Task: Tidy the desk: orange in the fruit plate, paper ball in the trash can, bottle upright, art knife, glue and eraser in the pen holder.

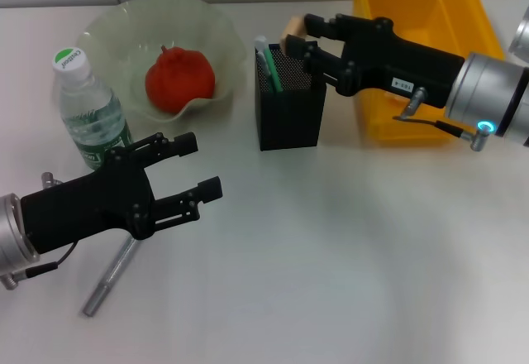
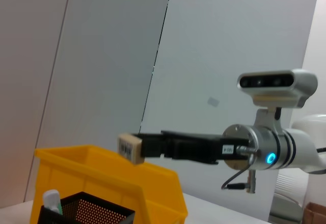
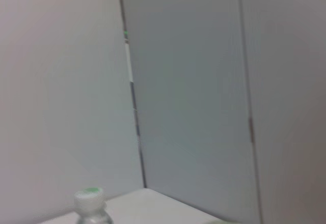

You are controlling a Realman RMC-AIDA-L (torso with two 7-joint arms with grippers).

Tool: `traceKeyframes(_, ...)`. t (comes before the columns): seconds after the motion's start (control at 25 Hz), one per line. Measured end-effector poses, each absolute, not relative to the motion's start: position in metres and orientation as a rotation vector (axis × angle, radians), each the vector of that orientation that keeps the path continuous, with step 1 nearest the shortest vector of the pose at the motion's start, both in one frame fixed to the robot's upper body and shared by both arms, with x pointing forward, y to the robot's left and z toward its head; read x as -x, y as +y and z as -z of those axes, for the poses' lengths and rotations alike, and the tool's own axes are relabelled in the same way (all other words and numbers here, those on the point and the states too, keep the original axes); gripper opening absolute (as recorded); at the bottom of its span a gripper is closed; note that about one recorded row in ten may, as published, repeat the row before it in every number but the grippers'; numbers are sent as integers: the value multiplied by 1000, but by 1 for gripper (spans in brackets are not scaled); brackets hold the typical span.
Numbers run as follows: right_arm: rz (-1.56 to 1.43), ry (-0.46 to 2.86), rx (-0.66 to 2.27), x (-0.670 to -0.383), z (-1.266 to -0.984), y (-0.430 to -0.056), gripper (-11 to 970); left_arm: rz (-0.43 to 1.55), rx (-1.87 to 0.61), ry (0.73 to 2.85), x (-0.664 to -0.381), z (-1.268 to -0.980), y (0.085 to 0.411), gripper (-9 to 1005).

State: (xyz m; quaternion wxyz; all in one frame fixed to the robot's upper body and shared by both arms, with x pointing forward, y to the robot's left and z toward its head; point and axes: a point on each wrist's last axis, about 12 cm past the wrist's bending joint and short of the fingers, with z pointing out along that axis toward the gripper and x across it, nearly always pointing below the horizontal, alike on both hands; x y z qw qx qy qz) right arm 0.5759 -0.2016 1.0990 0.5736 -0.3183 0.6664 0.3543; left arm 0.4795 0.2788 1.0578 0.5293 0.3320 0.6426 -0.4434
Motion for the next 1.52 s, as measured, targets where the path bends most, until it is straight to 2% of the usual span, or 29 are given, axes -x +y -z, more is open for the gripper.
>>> traceKeyframes(0.48,-751,1628,724,-580,-1079,-209,407,1060,-800,1529,-481,-1059,277,769)
traceKeyframes(1.16,-745,1633,767,-587,-1079,-198,408,1061,-802,1527,-482,-1059,276,769)
traceKeyframes(1.52,-743,1629,775,-588,-1080,-198,473,1061,-804,1527,-482,-1059,276,769)
